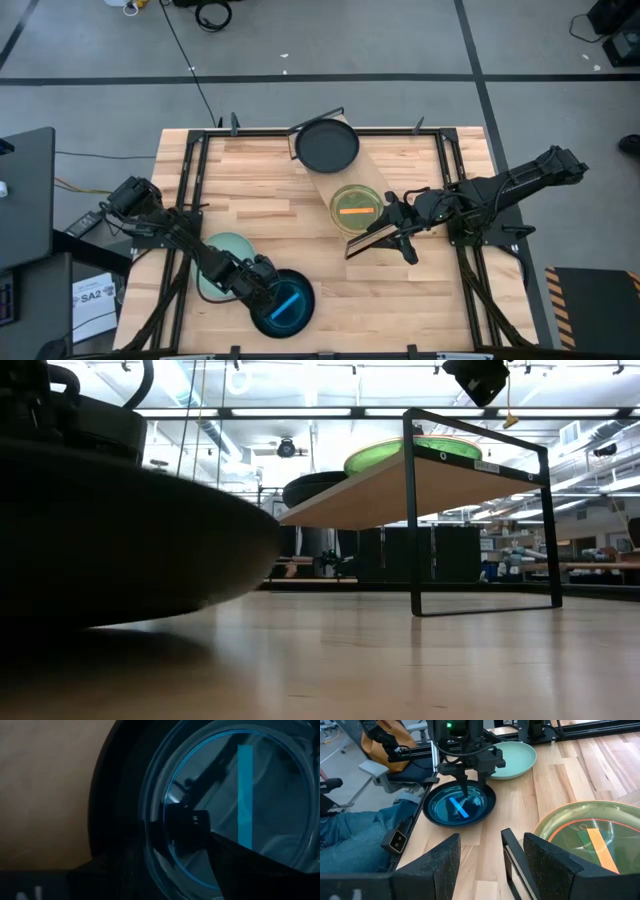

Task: Place and stack plates onto a shelf
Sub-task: Stack the transparent blue plate on the top of the transparent orange plate on the shelf

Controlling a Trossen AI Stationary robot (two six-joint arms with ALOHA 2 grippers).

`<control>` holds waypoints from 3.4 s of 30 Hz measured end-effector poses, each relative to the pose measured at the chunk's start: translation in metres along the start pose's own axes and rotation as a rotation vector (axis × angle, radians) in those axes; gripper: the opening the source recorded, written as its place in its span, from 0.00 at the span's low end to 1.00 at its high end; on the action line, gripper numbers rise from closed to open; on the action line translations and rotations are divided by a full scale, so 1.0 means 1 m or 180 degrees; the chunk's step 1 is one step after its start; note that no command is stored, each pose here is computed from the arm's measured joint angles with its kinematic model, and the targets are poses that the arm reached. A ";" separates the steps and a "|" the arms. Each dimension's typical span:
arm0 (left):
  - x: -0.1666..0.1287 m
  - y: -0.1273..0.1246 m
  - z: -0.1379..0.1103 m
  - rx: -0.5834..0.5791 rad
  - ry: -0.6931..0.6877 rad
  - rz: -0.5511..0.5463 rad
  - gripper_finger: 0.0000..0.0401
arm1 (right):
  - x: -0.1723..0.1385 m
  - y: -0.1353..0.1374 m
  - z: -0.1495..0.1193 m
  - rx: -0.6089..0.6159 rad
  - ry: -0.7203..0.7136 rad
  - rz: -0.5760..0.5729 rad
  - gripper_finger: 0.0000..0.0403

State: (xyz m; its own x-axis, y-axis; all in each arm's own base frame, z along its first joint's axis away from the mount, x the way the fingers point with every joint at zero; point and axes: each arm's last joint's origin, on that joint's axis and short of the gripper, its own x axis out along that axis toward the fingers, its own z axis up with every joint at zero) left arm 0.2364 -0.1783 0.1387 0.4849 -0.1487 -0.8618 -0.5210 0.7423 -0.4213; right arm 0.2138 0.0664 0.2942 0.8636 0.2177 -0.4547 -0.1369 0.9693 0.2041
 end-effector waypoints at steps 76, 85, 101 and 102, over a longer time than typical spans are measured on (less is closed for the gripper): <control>-0.100 0.011 0.082 -0.0782 -0.0730 -0.1000 0.03 | 0.000 0.000 0.000 0.0001 -0.0003 -0.0001 0.55; -0.116 0.026 0.116 -0.1080 -0.0919 -0.1294 0.03 | 0.000 0.000 0.000 0.0000 -0.0006 -0.0007 0.55; -0.123 0.061 0.163 -0.1069 -0.1789 -0.0893 0.03 | -0.004 -0.018 0.026 0.0735 -0.1020 -0.0787 0.55; -0.124 0.063 0.165 -0.1045 -0.1876 -0.0828 0.03 | -0.004 -0.020 0.028 0.0742 -0.1070 -0.0828 0.55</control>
State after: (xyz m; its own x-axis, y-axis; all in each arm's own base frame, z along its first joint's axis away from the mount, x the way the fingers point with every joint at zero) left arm 0.2593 -0.0049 0.2653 0.8720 0.1519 -0.4653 -0.4763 0.4824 -0.7351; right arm 0.2264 0.0429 0.3162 0.9690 -0.1147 -0.2190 0.1837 0.9270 0.3271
